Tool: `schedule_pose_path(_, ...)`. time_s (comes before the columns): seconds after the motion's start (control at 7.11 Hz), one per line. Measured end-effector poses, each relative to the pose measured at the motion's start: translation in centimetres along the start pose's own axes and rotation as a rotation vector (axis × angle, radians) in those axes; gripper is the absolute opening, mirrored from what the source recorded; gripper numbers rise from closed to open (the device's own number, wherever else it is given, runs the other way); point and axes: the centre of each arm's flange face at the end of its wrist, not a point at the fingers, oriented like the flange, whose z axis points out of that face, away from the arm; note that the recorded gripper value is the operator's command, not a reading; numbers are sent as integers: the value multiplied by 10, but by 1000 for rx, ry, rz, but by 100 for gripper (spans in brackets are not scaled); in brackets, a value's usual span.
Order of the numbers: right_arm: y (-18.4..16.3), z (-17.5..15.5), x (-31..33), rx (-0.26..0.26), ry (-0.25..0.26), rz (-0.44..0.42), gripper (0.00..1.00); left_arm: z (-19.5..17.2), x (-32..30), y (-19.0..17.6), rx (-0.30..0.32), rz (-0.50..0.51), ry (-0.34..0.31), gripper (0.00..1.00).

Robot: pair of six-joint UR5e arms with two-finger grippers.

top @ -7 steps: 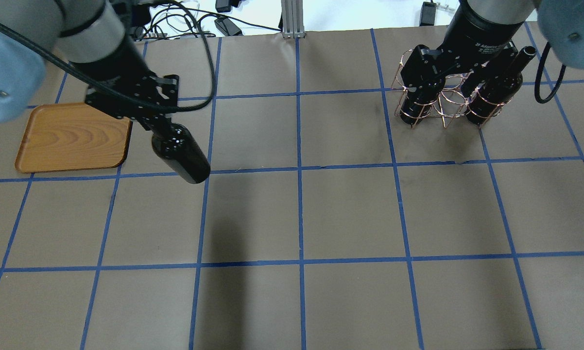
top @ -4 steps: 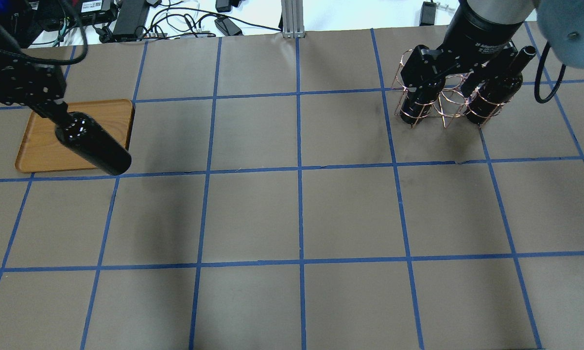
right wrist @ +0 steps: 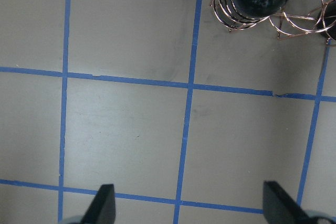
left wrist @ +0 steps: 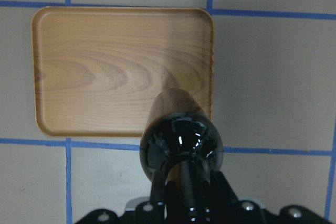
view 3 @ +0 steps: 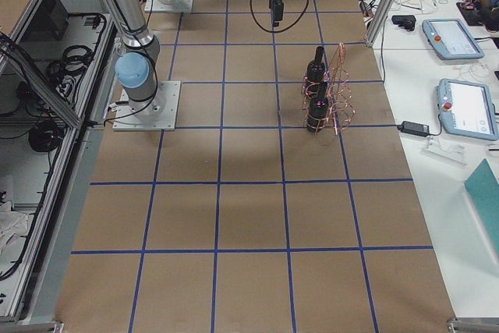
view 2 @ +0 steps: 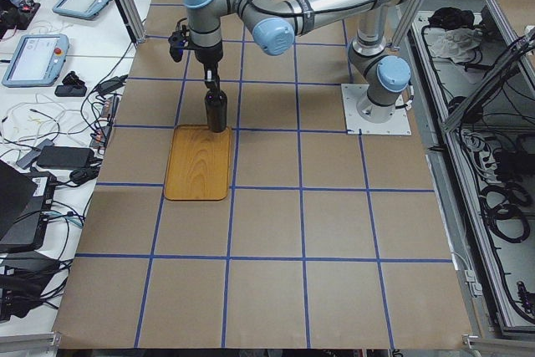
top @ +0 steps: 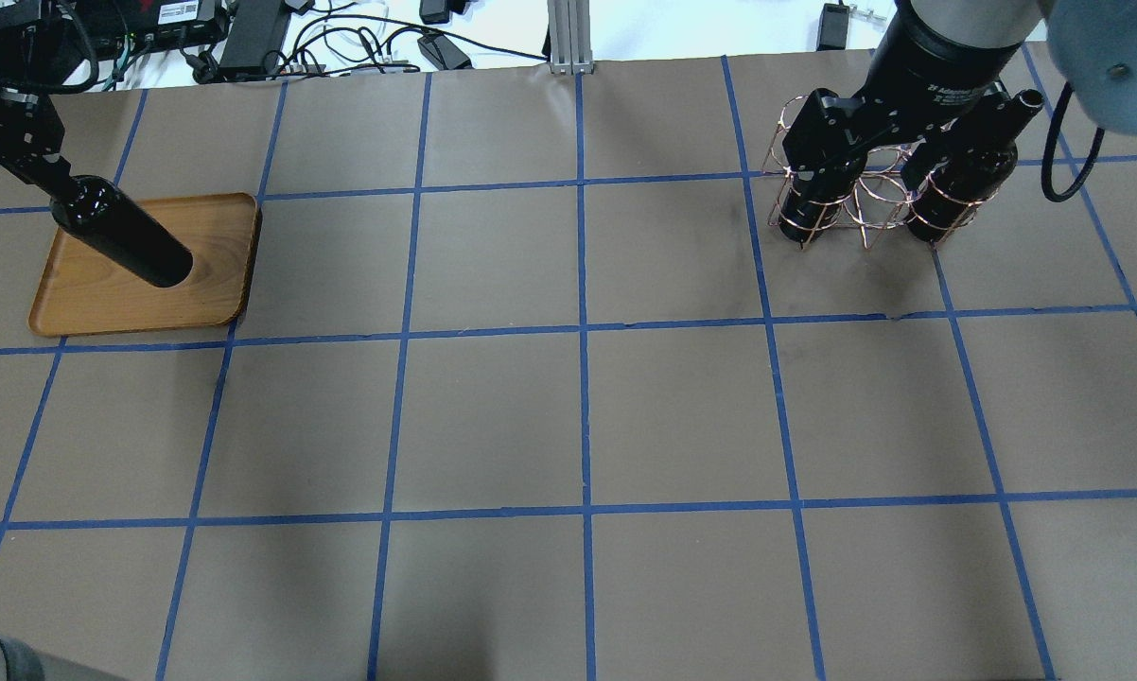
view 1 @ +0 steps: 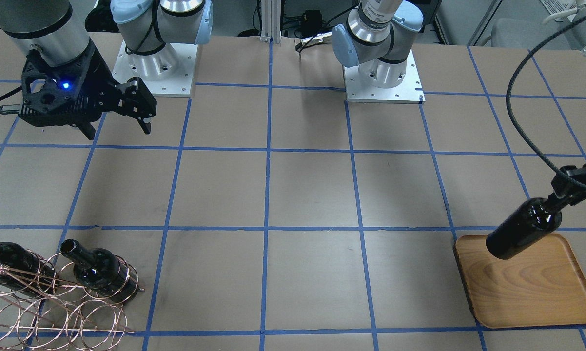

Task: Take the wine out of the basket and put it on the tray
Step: 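Lay the bottle down on the wooden tray with the left gripper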

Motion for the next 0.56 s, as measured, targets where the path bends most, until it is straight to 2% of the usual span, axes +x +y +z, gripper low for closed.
schedule_pose_path(0.28, 0, 0, 0, -1, 2, 1, 100, 26, -13, -21, -6, -3, 3, 0)
schedule_pose_path(0.56, -1, 1, 1, -2, 7, 1, 100, 47, -31, -27, -28, -24, 14, 0)
